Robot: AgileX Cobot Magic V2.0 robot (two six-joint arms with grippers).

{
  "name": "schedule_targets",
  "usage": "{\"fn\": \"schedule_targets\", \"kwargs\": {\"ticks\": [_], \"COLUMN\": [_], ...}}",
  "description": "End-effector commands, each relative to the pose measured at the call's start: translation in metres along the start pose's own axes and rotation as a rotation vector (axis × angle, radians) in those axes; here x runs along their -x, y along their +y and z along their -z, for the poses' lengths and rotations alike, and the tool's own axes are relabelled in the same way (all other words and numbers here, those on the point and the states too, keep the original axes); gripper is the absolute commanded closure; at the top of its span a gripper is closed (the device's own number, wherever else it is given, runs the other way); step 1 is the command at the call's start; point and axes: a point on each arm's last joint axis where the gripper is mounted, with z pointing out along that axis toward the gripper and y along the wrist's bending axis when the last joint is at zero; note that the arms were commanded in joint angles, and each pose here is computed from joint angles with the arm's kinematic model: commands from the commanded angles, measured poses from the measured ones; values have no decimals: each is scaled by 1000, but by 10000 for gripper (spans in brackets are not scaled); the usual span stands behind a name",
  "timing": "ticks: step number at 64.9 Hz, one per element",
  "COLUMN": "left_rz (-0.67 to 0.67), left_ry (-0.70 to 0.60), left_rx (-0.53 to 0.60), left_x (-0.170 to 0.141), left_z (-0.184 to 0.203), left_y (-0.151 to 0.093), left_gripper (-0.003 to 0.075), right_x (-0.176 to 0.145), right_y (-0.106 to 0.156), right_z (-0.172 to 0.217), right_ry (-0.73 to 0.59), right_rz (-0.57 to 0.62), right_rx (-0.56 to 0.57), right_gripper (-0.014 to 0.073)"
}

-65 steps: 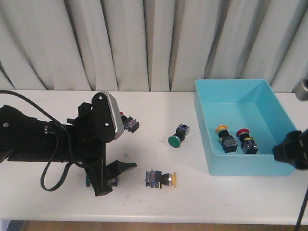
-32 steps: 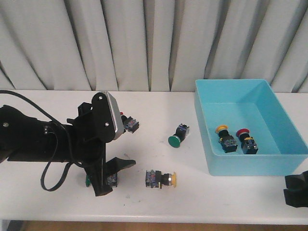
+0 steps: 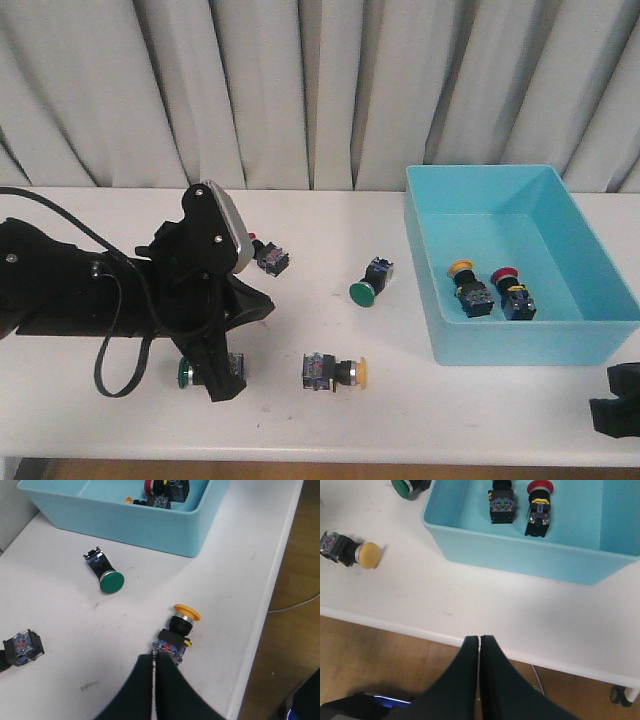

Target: Pick red and yellow buttons and place in box

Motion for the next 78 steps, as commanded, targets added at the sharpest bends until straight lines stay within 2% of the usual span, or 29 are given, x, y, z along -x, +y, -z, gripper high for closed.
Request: {"fn": "schedule_targets", "kwargs": {"ticks": [1, 43, 49, 57, 64, 78], "left_rz": [41, 39, 32, 147, 190, 242], "left_ry": [-62, -65, -80, -143, -216, -301], "left_rx": [35, 36, 81, 190, 306, 427], "left_x": [13, 13, 15, 23, 32, 31], "left_z": [10, 11, 15, 32, 61, 112], "left_y": [3, 2, 6, 13, 16, 6], "left_gripper": [727, 727, 727, 727, 727, 727], "right_x": [8, 5, 5, 5, 5, 5], "right_y": [0, 0, 0, 0, 0, 0], "right_z": [6, 6, 6, 6, 6, 6], "right_ry": [-48, -15, -14, -14, -14, -14], "right_rz": [7, 8, 8, 8, 8, 8], "right_rx": [-7, 2, 2, 2, 2, 2], "right_gripper": [602, 602, 602, 602, 602, 602]}}
